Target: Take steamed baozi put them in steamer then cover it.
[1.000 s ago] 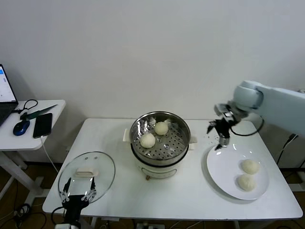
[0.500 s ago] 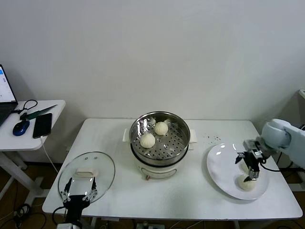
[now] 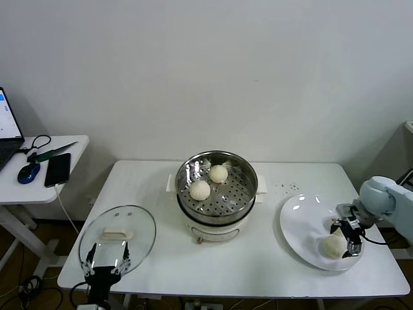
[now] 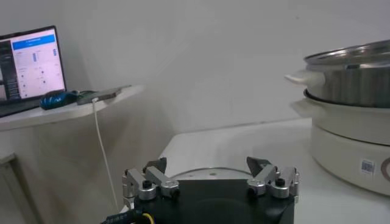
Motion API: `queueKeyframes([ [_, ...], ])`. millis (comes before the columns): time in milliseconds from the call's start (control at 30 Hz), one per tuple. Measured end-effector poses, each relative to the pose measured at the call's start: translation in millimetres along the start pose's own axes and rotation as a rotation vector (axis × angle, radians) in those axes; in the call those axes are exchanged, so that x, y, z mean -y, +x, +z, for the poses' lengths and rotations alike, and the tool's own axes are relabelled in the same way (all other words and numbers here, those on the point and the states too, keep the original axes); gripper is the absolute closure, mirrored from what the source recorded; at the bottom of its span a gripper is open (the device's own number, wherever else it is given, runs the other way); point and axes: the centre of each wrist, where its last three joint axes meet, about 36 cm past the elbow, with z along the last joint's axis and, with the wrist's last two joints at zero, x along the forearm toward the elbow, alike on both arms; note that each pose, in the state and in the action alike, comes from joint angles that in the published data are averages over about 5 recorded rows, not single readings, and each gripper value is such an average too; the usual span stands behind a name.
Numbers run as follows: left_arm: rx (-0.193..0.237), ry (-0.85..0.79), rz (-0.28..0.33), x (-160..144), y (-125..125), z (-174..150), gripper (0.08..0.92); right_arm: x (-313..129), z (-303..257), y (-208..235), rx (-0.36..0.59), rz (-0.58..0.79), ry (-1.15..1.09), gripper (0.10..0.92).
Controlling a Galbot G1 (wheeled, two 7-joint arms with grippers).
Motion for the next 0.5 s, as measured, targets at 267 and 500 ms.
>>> queueKeyframes([
  [267,-0.007,-0.008,0.013,2.9,1.7,1.9,0.177,3.5,-5.1,-8.7,-0.010,-0.005,0.014,0.208],
  [500,-0.004,-0.015,0.019,3.8,0.9,1.7,0.177,4.6,-7.8,-10.9,-0.007,-0.010,0.020,0.262],
])
